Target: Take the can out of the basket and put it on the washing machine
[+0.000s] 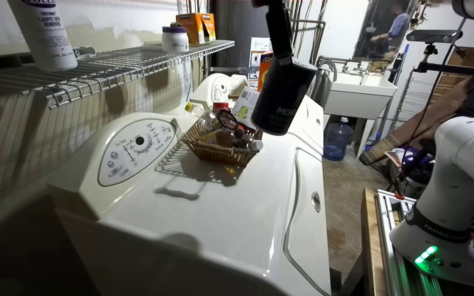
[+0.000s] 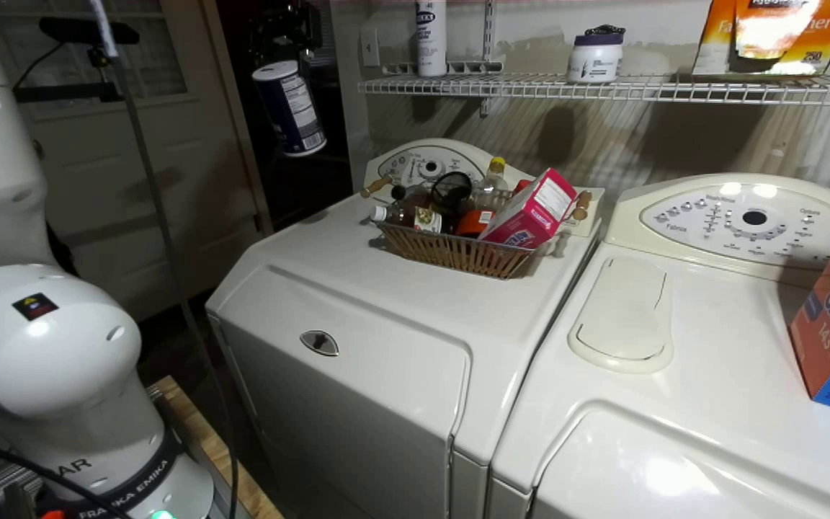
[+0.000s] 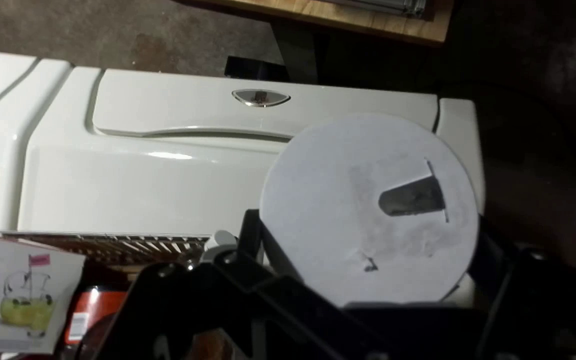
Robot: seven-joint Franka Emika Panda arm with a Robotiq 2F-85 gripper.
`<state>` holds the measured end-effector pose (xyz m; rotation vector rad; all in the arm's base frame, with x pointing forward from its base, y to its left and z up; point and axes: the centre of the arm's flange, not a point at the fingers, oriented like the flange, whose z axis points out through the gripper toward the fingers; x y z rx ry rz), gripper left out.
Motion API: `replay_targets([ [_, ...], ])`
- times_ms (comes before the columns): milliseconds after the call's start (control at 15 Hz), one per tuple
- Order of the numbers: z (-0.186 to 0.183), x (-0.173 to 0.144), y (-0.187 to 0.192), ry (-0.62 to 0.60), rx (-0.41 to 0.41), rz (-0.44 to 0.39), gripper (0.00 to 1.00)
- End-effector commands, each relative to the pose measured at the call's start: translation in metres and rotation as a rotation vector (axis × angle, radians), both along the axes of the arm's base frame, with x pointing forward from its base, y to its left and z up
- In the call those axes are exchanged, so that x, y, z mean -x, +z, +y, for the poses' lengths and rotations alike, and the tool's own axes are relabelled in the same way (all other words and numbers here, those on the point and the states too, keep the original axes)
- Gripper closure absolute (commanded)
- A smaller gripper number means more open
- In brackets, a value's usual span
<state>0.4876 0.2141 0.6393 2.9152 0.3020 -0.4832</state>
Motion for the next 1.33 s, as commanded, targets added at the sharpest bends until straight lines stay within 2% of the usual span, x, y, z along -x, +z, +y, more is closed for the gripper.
replay_targets([
  [0, 0.064, -0.054, 0.003, 0.192, 0.046, 0.018, 0.31],
  [400, 0.136, -0.1, -0.061, 0.48, 0.184, 0.03, 0.31],
  [733, 0.165, -0.125, -0.108, 0.741, 0.277, 0.046, 0.31],
  [933, 0.174, -0.134, -0.132, 0.905, 0.295, 0.056, 0.31],
  [1267, 0.187, -0.142, -0.169, 1.178, 0.259, 0.053, 0.31],
])
